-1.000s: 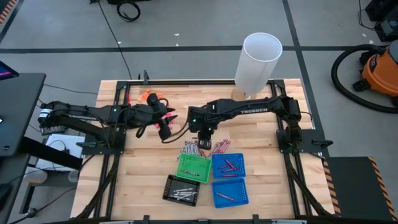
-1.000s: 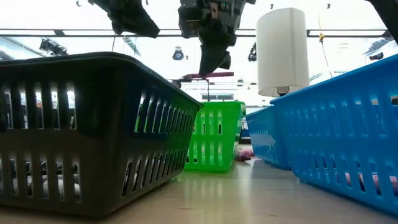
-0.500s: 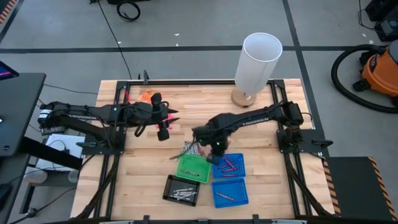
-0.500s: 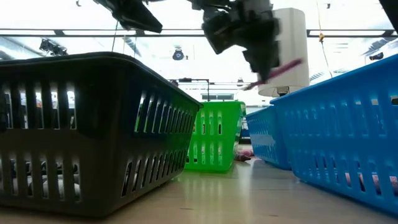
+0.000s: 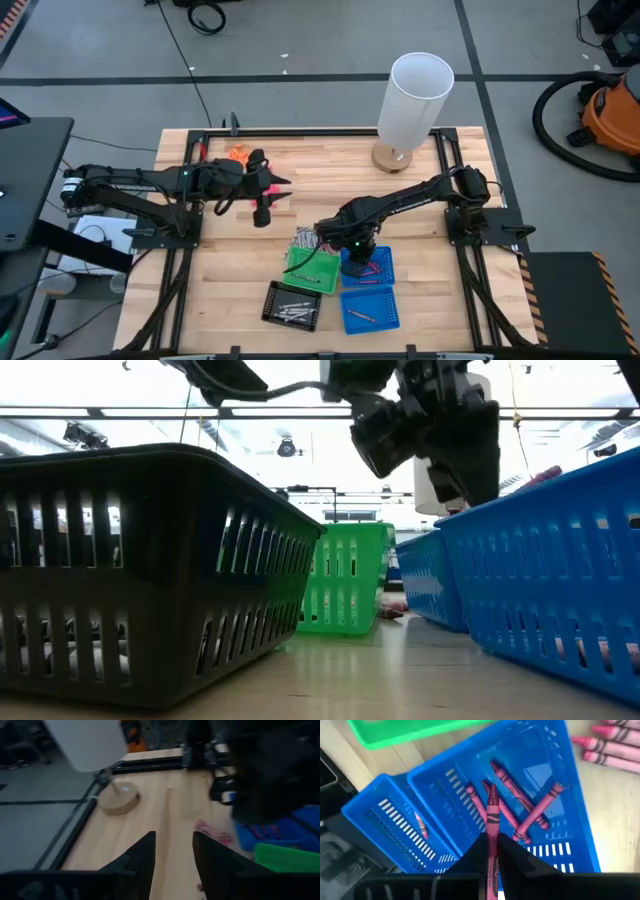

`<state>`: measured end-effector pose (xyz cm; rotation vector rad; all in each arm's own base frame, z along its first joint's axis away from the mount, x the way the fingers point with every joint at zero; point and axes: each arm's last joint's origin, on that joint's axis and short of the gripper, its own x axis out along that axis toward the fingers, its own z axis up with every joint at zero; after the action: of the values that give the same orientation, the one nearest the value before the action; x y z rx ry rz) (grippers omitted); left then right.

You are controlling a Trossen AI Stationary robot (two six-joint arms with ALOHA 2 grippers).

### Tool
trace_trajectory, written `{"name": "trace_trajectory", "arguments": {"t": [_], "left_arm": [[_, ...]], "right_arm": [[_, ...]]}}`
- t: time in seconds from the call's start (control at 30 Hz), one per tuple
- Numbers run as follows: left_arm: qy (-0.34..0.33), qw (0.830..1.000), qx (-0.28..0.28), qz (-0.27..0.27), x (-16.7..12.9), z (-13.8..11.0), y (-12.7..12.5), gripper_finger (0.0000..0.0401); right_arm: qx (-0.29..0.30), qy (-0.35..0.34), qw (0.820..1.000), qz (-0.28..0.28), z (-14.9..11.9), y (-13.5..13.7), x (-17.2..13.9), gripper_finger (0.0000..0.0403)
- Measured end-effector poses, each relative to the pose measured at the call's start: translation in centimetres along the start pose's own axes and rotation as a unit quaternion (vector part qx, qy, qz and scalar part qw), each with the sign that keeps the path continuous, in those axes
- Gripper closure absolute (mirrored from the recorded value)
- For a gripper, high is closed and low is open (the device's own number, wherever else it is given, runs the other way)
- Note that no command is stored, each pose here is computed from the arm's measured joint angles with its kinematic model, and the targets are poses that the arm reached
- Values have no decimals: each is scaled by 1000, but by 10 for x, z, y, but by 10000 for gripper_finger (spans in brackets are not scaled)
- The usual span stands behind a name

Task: Sort crayons
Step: Put the violet crayon into the top blue bin, then put the white crayon into the black bin

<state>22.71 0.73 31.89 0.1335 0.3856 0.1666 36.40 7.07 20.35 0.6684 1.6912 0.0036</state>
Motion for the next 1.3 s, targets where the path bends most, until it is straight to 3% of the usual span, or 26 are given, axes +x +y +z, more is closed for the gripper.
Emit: {"name": "trace_trajectory", "arguments": {"t": [0.23,0.37,0.83,0.97,1.13,1.3], "left_arm": [[-28,997,-6,-69,-3,5,-3,260],[-32,994,-10,-101,-4,5,-6,260],[-23,993,22,-113,-2,2,-5,260],[-4,990,15,-139,1,-11,-7,260],[8,986,-34,-162,10,-57,-20,260],[-47,982,-115,-143,17,-77,-23,260]], "right_arm": [[0,-26,998,61,18,-20,9,368],[12,-12,998,68,17,-24,10,355],[21,18,996,85,10,-25,6,294],[25,7,995,98,-2,-23,-15,294],[30,-38,994,102,-18,-19,-43,294],[-2,-118,988,98,-33,-9,-66,294]]}}
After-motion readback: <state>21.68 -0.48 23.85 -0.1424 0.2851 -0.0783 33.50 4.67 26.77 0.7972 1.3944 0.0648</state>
